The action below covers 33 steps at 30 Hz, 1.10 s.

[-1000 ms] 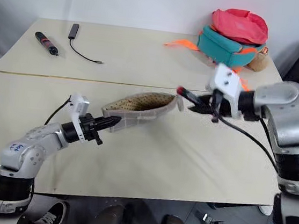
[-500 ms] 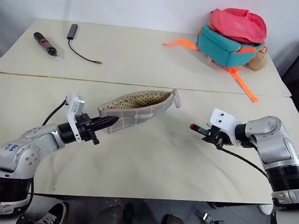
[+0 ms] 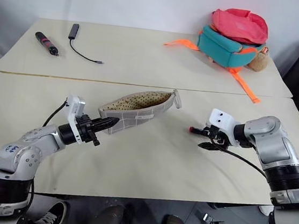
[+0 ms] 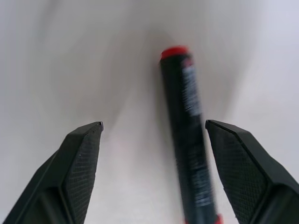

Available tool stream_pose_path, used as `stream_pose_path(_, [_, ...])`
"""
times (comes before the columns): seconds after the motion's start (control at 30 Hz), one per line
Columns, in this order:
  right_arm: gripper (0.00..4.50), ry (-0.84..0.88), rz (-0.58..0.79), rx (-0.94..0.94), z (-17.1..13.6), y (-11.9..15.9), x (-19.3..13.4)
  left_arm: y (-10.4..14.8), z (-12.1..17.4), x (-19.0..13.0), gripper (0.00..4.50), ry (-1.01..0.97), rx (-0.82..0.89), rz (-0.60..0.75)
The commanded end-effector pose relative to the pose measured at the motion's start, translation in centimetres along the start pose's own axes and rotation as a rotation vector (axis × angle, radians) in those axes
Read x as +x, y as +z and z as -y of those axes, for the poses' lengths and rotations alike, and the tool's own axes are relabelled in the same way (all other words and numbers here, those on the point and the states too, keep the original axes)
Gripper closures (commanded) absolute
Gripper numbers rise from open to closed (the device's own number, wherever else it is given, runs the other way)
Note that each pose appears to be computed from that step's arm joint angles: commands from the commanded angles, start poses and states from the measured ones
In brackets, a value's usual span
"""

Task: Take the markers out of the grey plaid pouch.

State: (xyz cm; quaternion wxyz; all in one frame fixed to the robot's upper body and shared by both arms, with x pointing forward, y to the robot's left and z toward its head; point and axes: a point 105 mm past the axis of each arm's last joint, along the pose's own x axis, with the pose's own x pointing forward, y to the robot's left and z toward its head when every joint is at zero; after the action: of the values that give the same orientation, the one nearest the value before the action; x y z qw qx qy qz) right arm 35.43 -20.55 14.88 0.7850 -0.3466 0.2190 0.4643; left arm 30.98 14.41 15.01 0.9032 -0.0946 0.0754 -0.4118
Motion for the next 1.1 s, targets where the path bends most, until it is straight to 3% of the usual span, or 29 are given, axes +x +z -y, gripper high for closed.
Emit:
stream_pose_path(0.03, [0.80, -0.135, 0.123, -0.109, 2.8, 5.0, -3.1, 0.8, 1.2, 0.2, 4.50, -0.044, 0.018, 0.030])
stream_pose_path(0.2, [0.80, -0.172, 0.297, -0.173, 3.5, 10.1, -4.6, 0.7, 1.3, 0.2, 4.50, -0.048, 0.010, 0.027])
stream_pose_path(0.33, [0.80, -0.030, 0.531, -0.209, 0.3, 16.1, -5.2, 0.6, 1.4, 0.3, 4.50, -0.055, -0.007, 0.022])
stream_pose_path(0.47, [0.80, 0.061, 0.609, -0.254, -2.5, 18.7, -4.2, 0.9, 2.6, 0.6, 4.50, -0.126, -0.097, -0.006])
stream_pose_path(0.57, [0.80, 0.083, 0.610, -0.269, -3.0, 19.3, -3.3, 0.6, 4.0, 0.5, 4.50, -0.195, -0.126, -0.087])
stream_pose_path(0.63, [1.16, 0.100, 0.605, -0.280, -3.3, 19.4, -2.8, 0.8, 4.7, 0.5, 4.50, -0.226, -0.125, -0.103])
stream_pose_path(0.83, [3.17, 0.130, 0.444, -0.376, -3.8, 17.0, -0.5, 1.7, 5.0, 1.2, 4.50, -0.219, -0.081, -0.088])
stream_pose_path(1.0, [3.17, 0.123, 0.463, -0.365, -3.1, 17.5, -1.1, 1.5, 5.3, 1.4, 4.50, -0.219, -0.069, -0.097])
stream_pose_path(1.1, [3.17, 0.149, 0.406, -0.382, -3.5, 16.3, -0.3, 1.4, 5.4, 1.4, 4.50, -0.225, -0.075, -0.098])
